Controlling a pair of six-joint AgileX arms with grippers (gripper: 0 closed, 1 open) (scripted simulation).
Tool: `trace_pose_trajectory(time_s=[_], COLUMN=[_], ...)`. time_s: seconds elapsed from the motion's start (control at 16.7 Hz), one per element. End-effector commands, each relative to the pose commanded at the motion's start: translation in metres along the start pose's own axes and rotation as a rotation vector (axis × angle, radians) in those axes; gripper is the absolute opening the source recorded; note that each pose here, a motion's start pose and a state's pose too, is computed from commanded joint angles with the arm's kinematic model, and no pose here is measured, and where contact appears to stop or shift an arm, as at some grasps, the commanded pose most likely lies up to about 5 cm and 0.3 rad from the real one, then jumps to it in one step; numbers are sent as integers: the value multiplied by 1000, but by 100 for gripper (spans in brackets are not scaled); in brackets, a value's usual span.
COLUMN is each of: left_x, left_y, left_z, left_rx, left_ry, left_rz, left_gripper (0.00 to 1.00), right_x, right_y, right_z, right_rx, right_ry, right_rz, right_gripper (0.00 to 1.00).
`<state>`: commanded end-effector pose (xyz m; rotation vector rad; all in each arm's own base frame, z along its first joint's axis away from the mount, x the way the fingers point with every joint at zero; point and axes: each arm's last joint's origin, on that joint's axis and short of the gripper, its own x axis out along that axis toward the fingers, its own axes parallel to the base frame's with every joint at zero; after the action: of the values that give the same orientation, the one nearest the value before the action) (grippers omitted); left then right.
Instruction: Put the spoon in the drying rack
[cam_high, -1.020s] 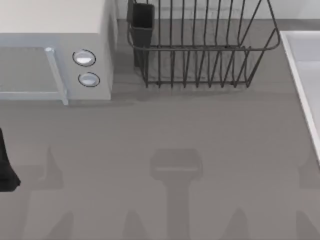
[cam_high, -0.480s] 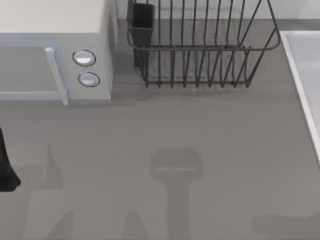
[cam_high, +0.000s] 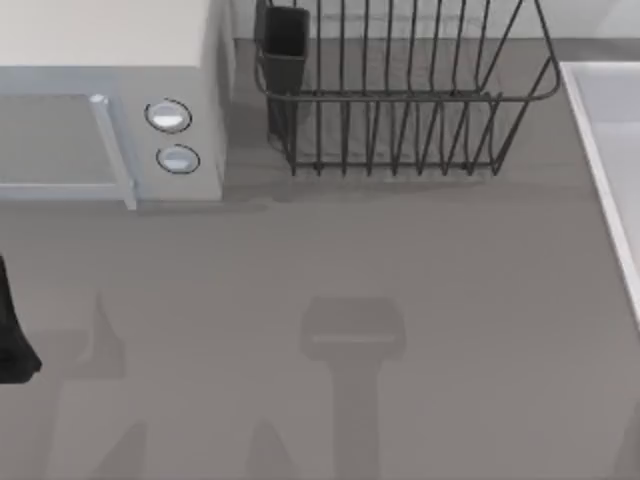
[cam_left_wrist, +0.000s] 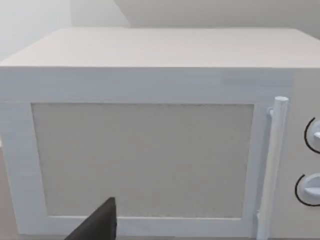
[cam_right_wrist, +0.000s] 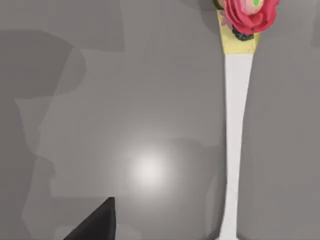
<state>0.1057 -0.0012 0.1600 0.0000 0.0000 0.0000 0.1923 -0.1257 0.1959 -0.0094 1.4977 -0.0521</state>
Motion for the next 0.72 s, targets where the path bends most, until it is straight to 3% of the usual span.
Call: trace_pose_trajectory(time_s=[0.18, 0.72], left_x=[0, 0], left_y=[0, 0], left_z=[0, 0], left_rx=[0, 0], left_ry=[0, 0], left_rz=[0, 0], left_gripper=[100, 100], right_x=[3, 22], right_y=[-13, -14], right_z=[5, 6], right_rx=[2, 2], right_ry=[64, 72], right_rz=[39, 44], right_gripper=[100, 100])
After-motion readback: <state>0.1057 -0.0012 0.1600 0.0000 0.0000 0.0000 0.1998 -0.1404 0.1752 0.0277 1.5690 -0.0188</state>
